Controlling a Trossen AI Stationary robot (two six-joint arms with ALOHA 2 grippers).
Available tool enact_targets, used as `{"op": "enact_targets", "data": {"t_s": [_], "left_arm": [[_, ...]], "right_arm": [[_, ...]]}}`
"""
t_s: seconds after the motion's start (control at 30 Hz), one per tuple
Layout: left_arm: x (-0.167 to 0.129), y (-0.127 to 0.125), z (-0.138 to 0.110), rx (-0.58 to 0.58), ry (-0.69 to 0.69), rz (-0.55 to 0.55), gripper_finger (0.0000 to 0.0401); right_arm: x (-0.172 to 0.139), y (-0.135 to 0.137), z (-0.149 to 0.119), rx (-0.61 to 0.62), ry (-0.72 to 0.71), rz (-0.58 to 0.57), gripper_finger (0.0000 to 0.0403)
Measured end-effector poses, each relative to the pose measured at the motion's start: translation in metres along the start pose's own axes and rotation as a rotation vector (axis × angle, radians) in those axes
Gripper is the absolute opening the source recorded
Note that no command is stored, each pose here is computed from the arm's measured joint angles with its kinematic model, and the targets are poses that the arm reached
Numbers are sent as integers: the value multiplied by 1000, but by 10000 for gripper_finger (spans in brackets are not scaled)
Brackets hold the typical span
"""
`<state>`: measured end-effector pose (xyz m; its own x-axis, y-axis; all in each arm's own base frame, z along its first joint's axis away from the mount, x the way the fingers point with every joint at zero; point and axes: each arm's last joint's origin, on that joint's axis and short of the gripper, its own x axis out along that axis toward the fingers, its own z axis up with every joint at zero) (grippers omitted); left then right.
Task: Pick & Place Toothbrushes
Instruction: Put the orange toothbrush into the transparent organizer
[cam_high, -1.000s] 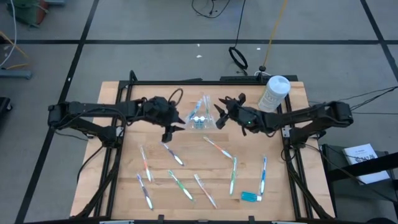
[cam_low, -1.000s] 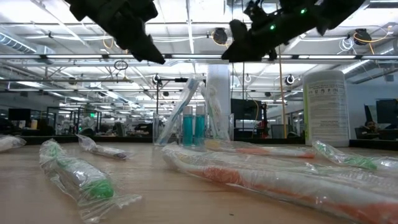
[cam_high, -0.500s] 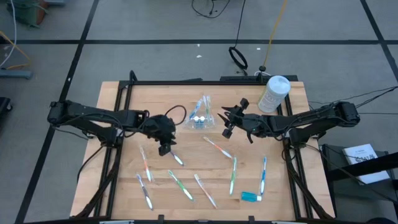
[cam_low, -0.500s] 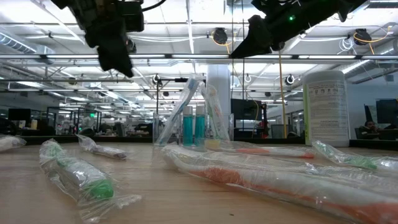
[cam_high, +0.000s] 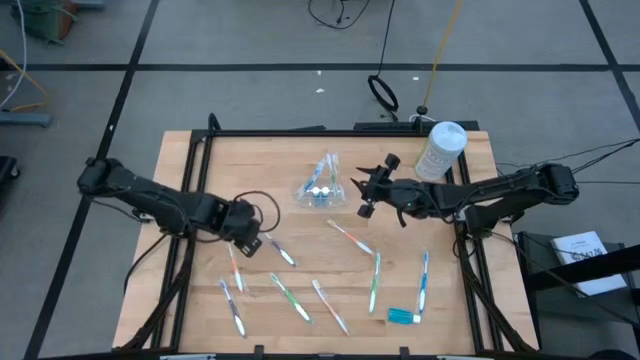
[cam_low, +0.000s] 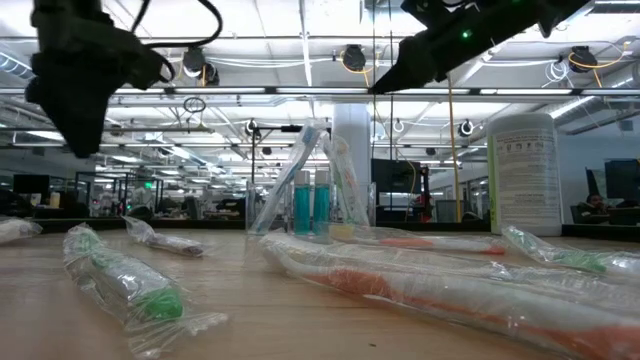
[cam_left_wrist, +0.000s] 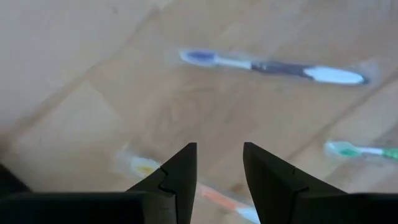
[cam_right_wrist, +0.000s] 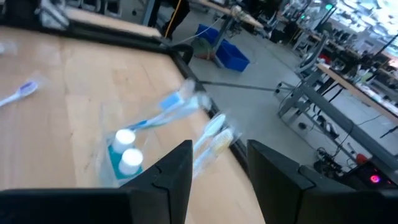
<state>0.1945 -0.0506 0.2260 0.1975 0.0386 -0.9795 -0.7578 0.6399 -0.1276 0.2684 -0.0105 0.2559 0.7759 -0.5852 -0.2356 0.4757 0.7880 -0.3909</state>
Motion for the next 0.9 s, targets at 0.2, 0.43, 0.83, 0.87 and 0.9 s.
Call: {"op": "enact_targets", "data": {"t_s": [0.2,0.43,0.83,0.87,0.9], "left_arm": [[24,1,-25,-61,86,-30,134],[57,11,-49,-184,201,-63,134],[57,12,-58,-351,147,-18,133],[57,12,-58,-377,146,-16,133],[57,13,-58,-396,143,-9,134]], "right_arm": [[3,-6,5,49,-51,-32,144],[3,-7,6,54,-55,-38,142],[3,-8,9,56,-84,-45,140],[3,-8,9,56,-84,-45,140],[3,-8,9,57,-84,-45,140]]}}
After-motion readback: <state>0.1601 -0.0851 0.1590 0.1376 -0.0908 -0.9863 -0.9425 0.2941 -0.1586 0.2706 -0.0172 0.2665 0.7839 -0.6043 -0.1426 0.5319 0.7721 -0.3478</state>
